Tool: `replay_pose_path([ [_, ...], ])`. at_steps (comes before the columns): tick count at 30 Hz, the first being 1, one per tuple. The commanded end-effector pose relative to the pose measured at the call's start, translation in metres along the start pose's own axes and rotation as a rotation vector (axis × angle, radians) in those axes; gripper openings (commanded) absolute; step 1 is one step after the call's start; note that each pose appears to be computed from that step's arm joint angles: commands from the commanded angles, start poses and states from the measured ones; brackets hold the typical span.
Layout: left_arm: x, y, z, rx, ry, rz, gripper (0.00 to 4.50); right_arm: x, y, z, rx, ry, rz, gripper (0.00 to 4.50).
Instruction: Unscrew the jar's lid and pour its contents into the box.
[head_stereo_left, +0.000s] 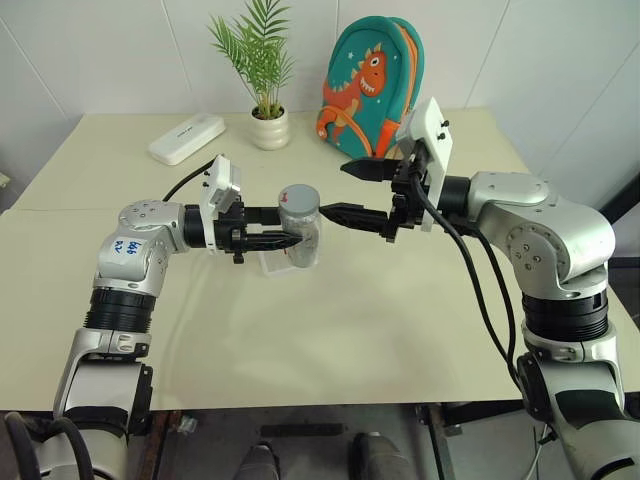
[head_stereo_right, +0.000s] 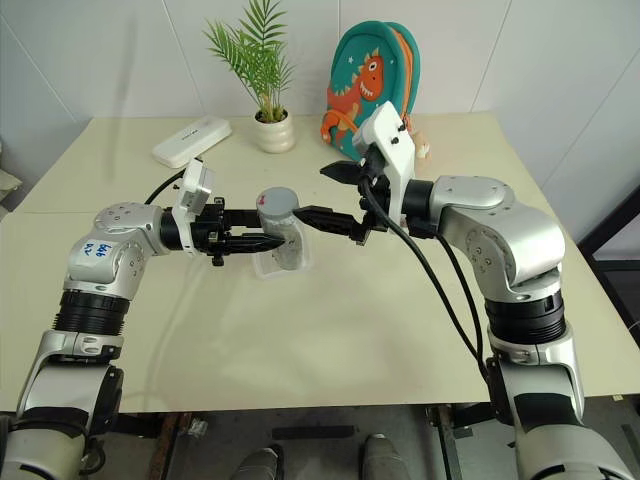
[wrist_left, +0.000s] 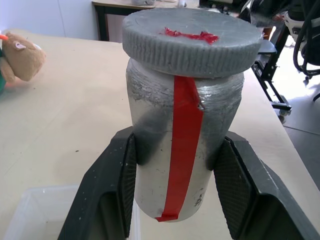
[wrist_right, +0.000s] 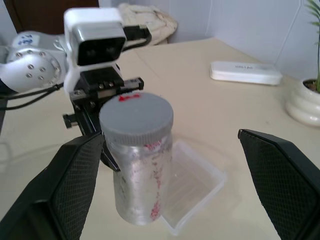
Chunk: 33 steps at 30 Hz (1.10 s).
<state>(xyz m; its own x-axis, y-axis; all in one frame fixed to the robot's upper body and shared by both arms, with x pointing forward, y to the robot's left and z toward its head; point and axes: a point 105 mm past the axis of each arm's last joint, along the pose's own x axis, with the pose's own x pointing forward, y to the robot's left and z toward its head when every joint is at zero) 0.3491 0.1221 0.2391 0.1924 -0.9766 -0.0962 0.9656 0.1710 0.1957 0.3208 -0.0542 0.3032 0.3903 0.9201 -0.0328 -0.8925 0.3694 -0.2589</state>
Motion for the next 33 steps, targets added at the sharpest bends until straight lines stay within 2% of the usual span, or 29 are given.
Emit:
replay_pose_path([
  [1,-0.001,0.001,0.012,0.052,-0.011,0.0,1.86,0.001,0.003,0.026,-0.043,-0.089,-0.003,4.5],
  [6,-0.001,0.0,0.013,0.056,-0.01,-0.002,1.86,0.019,0.003,0.034,-0.021,-0.144,-0.011,4.5],
  [11,0.0,-0.002,0.014,0.06,-0.01,-0.008,1.86,0.043,0.01,0.028,0.002,-0.151,0.009,4.5],
  [23,-0.001,-0.003,0.013,0.06,-0.003,-0.008,1.86,0.053,0.026,0.01,0.023,-0.103,0.092,4.5],
  [33,-0.001,-0.003,0.013,0.058,-0.005,-0.008,1.86,0.055,0.013,0.0,0.0,-0.065,0.04,4.5],
])
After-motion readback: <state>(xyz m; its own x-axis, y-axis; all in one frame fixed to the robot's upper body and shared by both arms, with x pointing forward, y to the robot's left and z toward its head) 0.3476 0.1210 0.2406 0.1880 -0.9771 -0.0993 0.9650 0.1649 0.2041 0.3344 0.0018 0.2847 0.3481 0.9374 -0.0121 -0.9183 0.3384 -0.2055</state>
